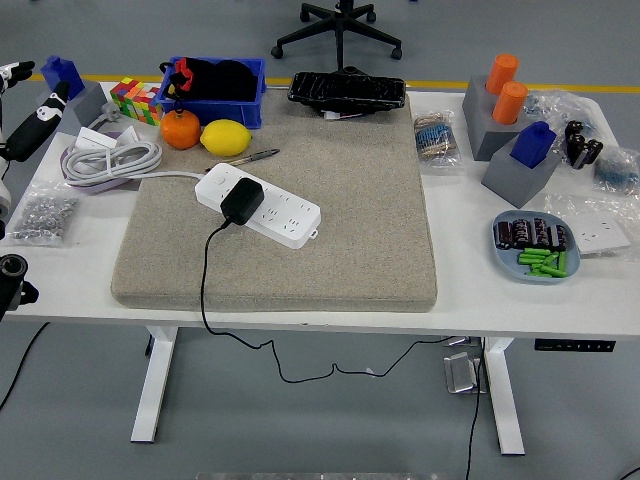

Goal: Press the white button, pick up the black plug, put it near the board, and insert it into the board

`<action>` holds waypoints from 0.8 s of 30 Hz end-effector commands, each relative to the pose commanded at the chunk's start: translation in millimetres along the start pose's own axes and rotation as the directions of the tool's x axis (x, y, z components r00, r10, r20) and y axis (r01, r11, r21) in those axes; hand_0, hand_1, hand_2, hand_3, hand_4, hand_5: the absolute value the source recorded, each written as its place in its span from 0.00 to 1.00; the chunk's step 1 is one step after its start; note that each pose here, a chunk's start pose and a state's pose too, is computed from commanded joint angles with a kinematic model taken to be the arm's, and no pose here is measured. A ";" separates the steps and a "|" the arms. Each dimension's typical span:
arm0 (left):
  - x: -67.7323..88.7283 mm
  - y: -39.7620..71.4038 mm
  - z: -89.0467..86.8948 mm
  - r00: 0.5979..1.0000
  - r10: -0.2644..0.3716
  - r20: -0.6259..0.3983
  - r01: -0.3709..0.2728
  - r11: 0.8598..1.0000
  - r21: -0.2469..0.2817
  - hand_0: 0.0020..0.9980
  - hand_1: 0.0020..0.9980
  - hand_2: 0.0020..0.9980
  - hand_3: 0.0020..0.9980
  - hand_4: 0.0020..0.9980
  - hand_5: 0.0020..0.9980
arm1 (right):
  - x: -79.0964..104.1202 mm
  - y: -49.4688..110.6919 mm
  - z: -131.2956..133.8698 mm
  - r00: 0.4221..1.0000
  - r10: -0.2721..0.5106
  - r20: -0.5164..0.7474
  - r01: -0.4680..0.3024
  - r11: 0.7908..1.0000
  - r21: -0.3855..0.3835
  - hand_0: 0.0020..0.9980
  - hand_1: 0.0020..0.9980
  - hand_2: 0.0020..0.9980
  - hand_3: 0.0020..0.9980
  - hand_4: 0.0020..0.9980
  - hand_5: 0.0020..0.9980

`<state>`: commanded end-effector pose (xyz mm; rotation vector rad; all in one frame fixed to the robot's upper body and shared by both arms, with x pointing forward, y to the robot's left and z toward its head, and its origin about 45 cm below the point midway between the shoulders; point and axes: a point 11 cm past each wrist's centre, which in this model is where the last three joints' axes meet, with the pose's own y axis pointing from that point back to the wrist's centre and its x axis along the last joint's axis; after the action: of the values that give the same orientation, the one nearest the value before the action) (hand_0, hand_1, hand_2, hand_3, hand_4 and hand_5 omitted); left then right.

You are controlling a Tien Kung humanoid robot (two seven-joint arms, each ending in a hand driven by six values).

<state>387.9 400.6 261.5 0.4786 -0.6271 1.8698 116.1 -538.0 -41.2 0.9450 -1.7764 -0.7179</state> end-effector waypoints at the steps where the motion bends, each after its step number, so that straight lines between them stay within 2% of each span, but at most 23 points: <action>1: 0.8 0.9 -0.6 1.000 0.004 -0.002 -0.004 1.000 0.002 0.94 0.89 0.83 0.80 0.81 0.69 | 0.1 0.1 2.4 1.000 0.000 0.001 0.000 1.000 -0.004 0.62 0.54 0.55 0.59 0.66 0.36; 10: 1.8 0.2 5.2 1.000 0.010 -0.006 -0.010 1.000 -0.010 0.94 0.90 0.83 0.80 0.80 0.67 | -4.0 0.3 3.8 1.000 -0.007 0.012 0.007 1.000 -0.007 0.62 0.54 0.55 0.59 0.66 0.36; 24: -2.3 0.4 6.0 1.000 -0.020 0.003 0.020 1.000 -0.001 0.94 0.90 0.83 0.80 0.79 0.65 | 1.3 0.0 0.7 1.000 0.001 0.018 -0.001 1.000 -0.003 0.62 0.54 0.55 0.59 0.67 0.37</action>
<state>388.5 395.0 264.8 0.4859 -0.6235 1.8497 115.2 -539.1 -40.8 0.9386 -1.7909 -0.7303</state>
